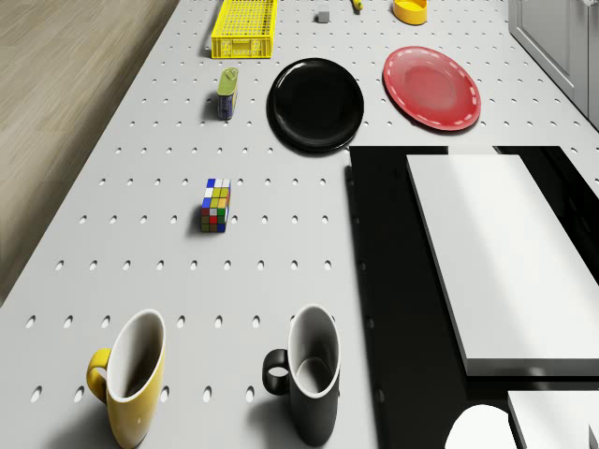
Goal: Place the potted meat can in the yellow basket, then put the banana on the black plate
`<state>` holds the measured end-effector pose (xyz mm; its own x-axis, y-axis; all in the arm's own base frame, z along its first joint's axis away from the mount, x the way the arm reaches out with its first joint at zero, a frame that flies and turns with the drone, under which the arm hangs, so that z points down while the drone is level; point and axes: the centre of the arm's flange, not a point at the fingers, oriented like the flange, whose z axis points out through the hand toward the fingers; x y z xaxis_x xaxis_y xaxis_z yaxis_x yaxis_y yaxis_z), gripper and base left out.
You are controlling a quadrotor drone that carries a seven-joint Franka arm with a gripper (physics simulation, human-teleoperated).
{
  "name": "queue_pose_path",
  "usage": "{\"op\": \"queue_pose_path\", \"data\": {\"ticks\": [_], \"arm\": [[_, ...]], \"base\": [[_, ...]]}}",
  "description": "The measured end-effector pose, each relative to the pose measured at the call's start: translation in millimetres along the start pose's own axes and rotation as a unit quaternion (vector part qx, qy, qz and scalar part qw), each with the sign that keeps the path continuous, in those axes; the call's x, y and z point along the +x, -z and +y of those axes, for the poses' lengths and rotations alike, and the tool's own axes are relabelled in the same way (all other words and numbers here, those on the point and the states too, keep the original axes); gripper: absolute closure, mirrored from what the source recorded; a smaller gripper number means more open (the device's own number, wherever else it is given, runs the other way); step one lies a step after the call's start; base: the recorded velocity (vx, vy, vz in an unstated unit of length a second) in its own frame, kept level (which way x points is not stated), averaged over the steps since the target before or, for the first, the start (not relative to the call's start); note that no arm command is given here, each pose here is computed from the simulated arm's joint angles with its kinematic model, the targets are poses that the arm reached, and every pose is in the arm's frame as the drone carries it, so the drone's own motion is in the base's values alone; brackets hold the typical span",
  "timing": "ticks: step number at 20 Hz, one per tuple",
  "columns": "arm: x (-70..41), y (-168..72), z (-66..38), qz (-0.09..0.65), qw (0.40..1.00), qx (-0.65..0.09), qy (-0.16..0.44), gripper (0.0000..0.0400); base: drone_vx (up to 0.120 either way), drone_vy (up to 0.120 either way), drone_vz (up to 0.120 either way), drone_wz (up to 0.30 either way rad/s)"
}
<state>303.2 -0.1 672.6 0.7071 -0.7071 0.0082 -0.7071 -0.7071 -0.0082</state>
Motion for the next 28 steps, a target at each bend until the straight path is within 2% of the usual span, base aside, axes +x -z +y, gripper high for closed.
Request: {"op": "queue_pose_path", "data": {"ticks": [9, 28], "arm": [[0.8, 16, -0.9, 0.002, 1.000, 0.002, 0.000, 0.0000], [-0.2, 19, -0.3, 0.009, 1.000, 0.006, 0.000, 0.0000]], "base": [[0.120, 0.120, 0.000, 0.000], [0.120, 0.120, 0.000, 0.000]]}}
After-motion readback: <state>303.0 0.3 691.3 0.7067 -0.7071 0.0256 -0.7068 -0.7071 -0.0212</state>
